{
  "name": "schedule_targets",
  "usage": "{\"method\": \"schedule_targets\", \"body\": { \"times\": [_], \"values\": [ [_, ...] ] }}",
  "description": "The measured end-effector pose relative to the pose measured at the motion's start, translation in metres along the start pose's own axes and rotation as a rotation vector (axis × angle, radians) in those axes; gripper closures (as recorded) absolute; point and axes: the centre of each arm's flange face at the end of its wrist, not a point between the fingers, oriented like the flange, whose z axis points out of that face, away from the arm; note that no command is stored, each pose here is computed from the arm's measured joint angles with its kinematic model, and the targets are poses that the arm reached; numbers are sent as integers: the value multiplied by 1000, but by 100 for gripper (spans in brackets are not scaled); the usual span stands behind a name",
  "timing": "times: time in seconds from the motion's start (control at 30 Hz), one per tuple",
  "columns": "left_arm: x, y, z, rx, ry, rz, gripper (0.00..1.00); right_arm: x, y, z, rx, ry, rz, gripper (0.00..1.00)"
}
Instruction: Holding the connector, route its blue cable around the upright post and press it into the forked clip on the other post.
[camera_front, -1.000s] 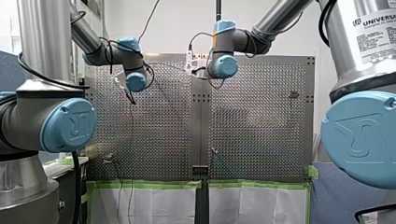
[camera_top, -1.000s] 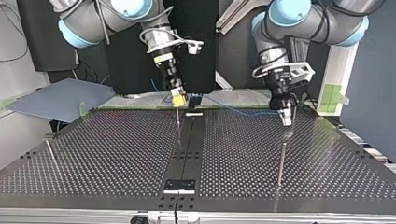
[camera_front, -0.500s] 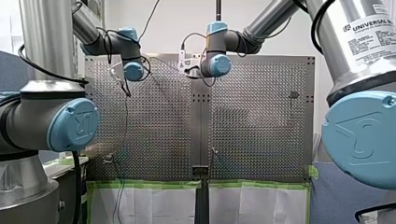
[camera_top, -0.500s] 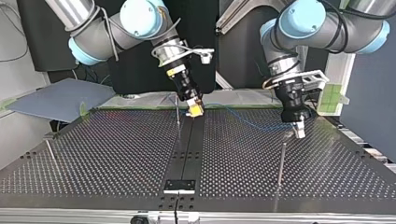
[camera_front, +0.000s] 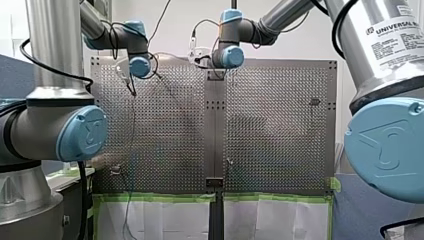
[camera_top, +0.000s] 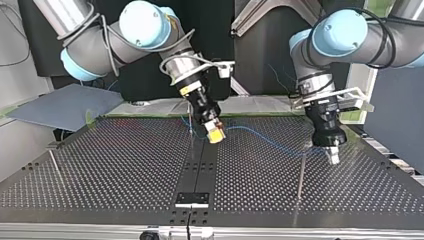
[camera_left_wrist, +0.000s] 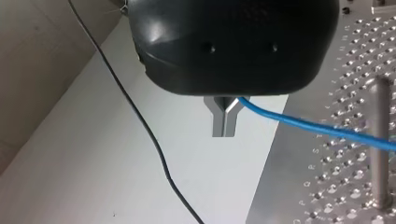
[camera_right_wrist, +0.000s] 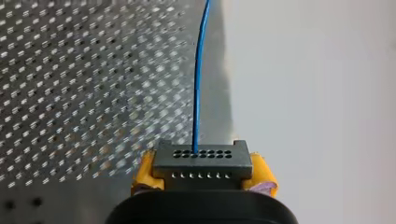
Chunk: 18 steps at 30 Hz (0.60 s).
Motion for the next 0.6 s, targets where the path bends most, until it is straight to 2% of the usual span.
{"method": "schedule_targets", "body": {
  "times": [0.2, 0.37, 0.5, 0.6],
  "values": [
    [-7, 2, 19, -1, 19, 5, 100, 8, 1, 16, 17, 20, 7, 100],
    [0, 7, 37, 2, 46, 10, 100, 3, 2, 30, 22, 13, 14, 100],
    [3, 17, 50, 3, 52, 4, 100, -1, 1, 40, 27, 4, 17, 100],
    [1, 27, 58, 5, 50, -9, 100, 1, 2, 46, 29, 14, 17, 100]
  ]
}}
